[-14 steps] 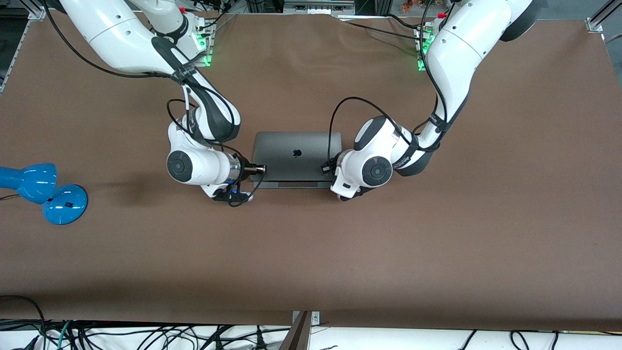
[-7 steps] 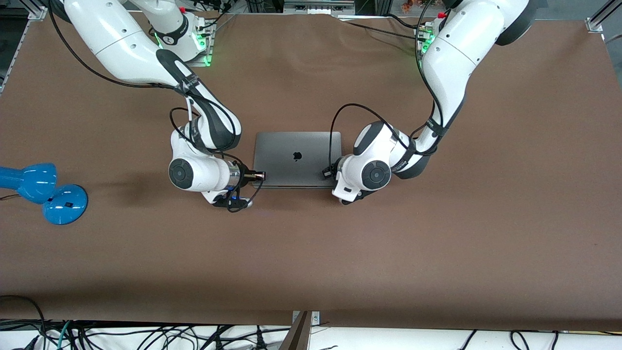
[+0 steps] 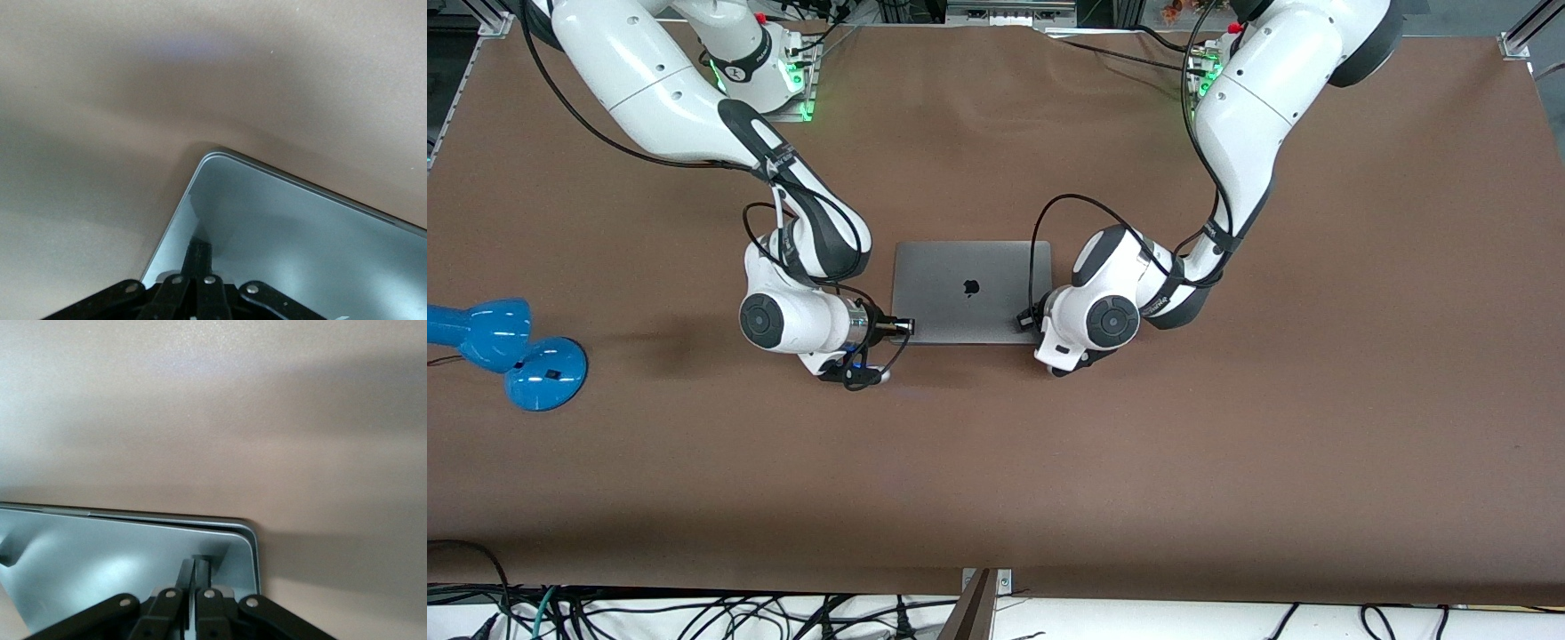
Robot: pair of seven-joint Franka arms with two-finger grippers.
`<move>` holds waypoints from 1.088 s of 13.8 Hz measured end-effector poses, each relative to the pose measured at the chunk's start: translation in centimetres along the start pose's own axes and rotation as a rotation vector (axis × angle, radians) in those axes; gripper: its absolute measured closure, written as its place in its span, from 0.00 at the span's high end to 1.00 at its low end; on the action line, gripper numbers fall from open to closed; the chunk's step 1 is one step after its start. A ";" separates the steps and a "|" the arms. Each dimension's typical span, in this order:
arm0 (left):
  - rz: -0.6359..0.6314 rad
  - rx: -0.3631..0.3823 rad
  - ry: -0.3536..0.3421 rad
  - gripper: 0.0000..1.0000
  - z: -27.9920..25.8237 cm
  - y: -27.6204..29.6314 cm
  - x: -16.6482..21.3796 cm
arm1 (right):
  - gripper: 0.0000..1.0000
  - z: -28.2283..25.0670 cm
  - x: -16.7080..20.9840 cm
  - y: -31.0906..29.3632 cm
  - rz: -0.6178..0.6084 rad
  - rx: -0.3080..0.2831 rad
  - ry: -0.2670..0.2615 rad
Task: Close laptop with both arms from behind
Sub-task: 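Hold both grippers on the closed lid, then lift them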
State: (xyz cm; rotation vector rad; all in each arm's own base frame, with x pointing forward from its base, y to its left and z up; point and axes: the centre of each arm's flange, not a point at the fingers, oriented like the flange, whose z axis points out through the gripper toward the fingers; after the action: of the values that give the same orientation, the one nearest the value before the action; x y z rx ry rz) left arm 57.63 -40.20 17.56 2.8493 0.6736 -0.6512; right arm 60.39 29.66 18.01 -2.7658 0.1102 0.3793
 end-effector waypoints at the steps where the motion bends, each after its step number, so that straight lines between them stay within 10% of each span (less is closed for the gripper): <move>1: 0.001 0.001 0.001 0.01 0.0 0.0 0.0 | 0.07 0.1 0.1 0.0 -0.001 0.001 0.002; 8: 0.006 0.004 0.006 0.01 0.0 0.1 -0.1 | 0.08 -0.3 0.4 -0.1 -0.017 0.008 0.016; 11: 0.008 0.004 0.011 0.05 -0.1 0.1 0.0 | 0.33 -0.9 0.7 -0.4 -0.020 0.014 0.029; 15: 0.011 -0.009 0.037 0.42 -1.7 0.3 0.5 | 0.74 -3.5 1.2 0.0 -0.031 -0.016 0.046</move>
State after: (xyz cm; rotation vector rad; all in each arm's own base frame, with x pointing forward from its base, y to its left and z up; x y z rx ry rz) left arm 58.83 -39.91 18.89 2.8611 0.6644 -0.5940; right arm 62.41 28.46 20.85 -2.7893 0.0755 0.3094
